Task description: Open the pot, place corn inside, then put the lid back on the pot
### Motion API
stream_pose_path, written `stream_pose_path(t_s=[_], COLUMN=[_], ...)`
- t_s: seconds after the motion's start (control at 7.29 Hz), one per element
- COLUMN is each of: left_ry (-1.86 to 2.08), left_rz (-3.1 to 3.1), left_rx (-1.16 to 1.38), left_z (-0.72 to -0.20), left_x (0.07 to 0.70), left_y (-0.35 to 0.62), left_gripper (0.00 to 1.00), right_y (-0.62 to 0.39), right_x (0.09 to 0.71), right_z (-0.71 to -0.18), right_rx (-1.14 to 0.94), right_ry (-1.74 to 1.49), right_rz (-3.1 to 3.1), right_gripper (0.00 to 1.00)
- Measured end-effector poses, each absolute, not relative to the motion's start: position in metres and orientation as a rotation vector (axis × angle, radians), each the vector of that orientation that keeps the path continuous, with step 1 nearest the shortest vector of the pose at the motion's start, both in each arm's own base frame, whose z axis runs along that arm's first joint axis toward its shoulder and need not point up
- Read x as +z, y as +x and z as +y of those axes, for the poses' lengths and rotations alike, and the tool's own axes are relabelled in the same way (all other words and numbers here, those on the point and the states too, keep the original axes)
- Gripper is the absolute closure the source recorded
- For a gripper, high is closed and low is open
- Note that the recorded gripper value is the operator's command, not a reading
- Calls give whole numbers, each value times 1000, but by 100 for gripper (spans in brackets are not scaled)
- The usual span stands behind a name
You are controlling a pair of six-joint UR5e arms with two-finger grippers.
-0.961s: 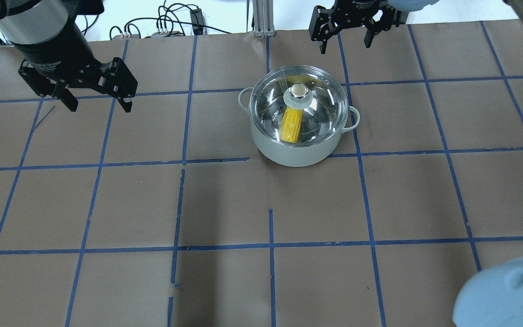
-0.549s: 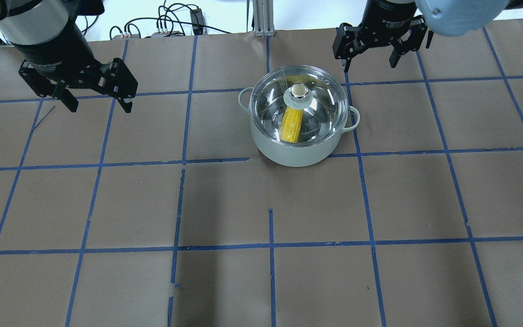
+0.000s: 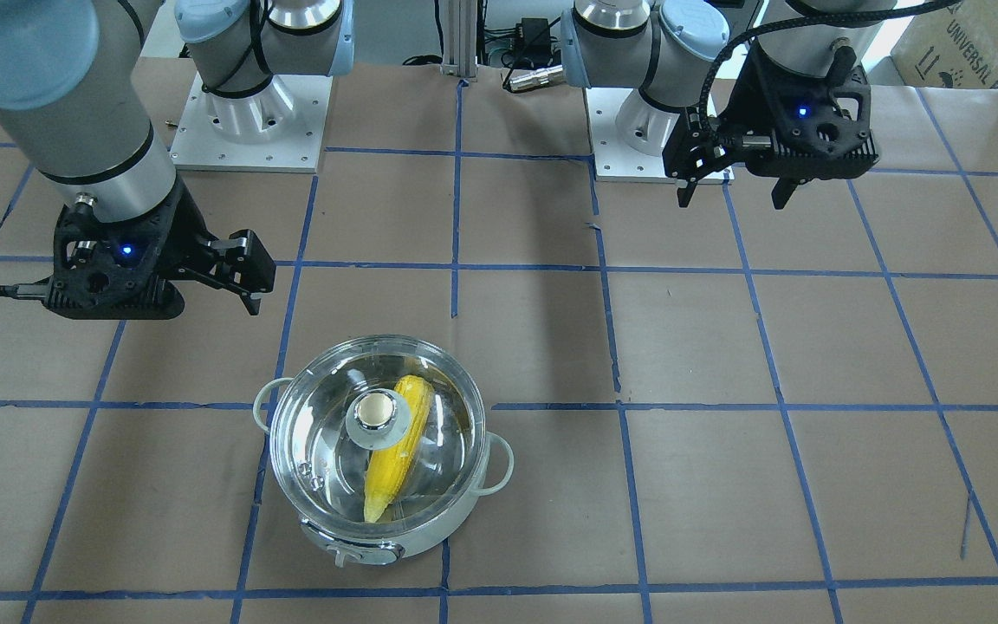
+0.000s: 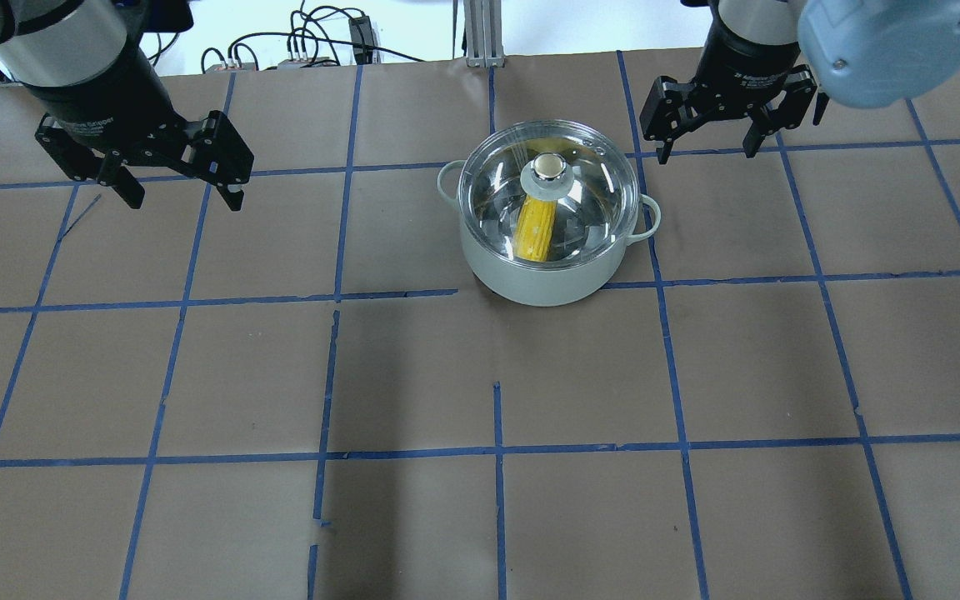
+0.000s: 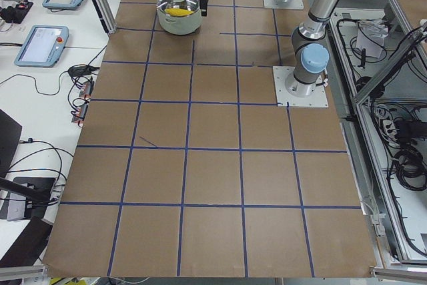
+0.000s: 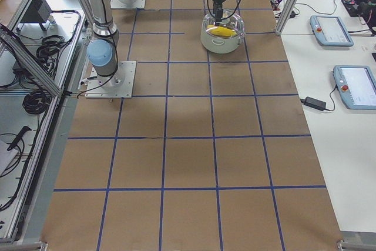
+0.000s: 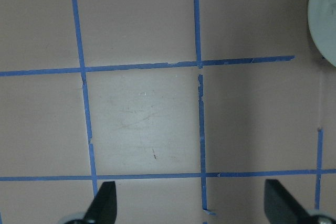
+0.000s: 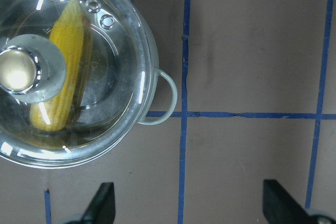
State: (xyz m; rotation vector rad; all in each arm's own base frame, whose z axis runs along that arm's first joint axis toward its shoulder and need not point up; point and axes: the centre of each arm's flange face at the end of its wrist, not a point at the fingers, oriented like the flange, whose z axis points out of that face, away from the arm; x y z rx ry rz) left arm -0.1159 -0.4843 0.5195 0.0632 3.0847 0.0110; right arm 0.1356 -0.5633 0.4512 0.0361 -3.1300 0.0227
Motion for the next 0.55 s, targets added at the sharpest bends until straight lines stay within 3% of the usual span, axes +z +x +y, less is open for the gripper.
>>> stream_pose_path(t_s=[0.55], left_ry=[64], left_rz=[3092], left_rx=[-32], left_z=[-489], left_x=[523], left_y=[-116], left_gripper=[0], right_y=[133], right_x=[457], right_z=[-562], right_rx=[37], right_ry=[32], right_rz=[-3128], right_gripper=[0])
